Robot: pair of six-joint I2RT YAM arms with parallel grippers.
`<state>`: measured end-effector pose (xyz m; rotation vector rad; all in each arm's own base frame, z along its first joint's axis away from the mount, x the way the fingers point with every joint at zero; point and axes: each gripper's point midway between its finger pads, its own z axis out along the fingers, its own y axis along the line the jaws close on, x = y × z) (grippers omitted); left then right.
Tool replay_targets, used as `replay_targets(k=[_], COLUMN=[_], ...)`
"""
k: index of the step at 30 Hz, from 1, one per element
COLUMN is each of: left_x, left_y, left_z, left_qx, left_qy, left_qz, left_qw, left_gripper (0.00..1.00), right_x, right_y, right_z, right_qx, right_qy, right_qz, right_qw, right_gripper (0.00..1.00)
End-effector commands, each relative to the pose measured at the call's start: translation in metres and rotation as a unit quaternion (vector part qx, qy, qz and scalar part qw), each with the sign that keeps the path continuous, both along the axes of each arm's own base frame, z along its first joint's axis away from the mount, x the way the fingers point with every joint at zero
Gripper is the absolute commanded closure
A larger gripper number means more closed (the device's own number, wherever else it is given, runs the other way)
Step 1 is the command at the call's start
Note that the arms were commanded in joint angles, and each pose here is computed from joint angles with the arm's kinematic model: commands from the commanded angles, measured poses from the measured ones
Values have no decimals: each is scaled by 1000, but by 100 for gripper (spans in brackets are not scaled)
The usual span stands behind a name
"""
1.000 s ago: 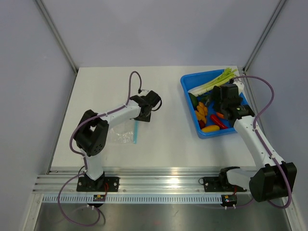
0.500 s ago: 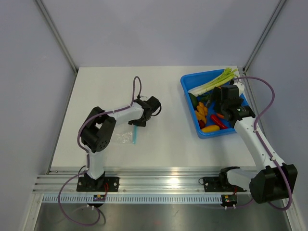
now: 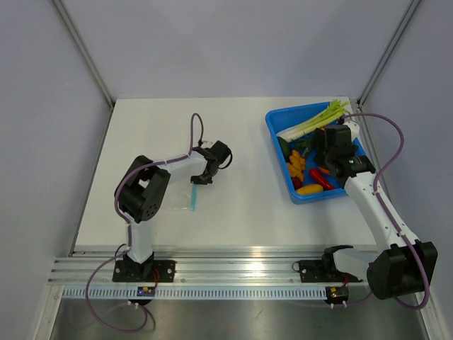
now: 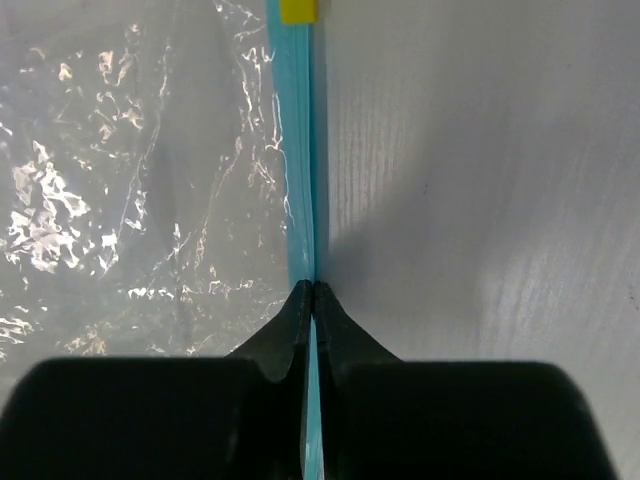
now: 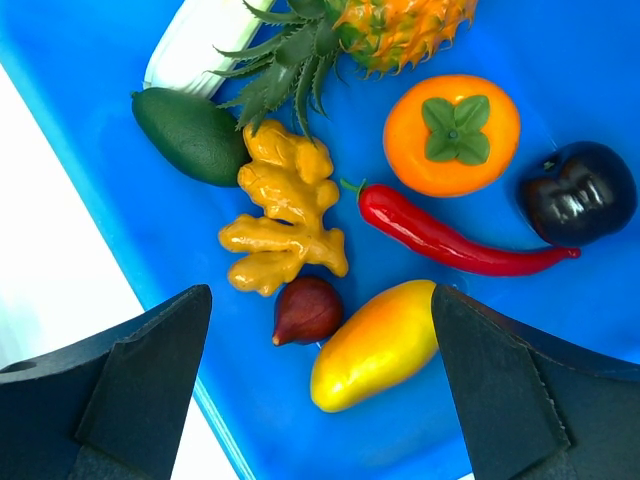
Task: Place the food in the zip-top bag and seal the zipper
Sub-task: Pick up the zipper food storage bag at the center of the board, then open the zipper of the food storage bag.
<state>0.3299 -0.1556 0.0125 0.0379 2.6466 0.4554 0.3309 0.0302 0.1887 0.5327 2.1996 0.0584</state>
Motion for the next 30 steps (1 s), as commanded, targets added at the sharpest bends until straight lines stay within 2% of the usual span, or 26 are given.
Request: replay_targets(k=[1, 5, 11, 15, 22, 27, 30], left_x=[-7, -6, 0, 1, -4, -6, -3], left_y=[-10, -23, -60, -97, -128, -143, -152], left_z=[-23, -12, 54, 104, 167, 190, 200], left_qx=[-47, -82, -186, -278, -374, -426, -457], left_qy=[34, 39, 4, -8, -25, -25, -28], left_qz=[-15, -33, -82, -126, -166, -161, -151], left_qw=[998, 995, 979, 952, 912, 890, 876], left_gripper=[100, 100, 100, 100, 100, 100, 100], right_x=[-2, -3, -4, -1, -2, -6, -5], right_y=[-2, -3, 23, 44, 116, 167, 182], right_z=[7, 20, 55, 67, 62, 55, 46], right_qx=[-2, -7, 18, 47, 142, 181, 191], right_qy=[-6, -12, -49, -54, -52, -47, -38], right_qz=[-8, -4, 67, 82, 161, 208, 213], right_qw=[1000, 1000, 996, 994, 975, 960, 958], right_gripper=[1, 1, 0, 1, 2, 8, 9])
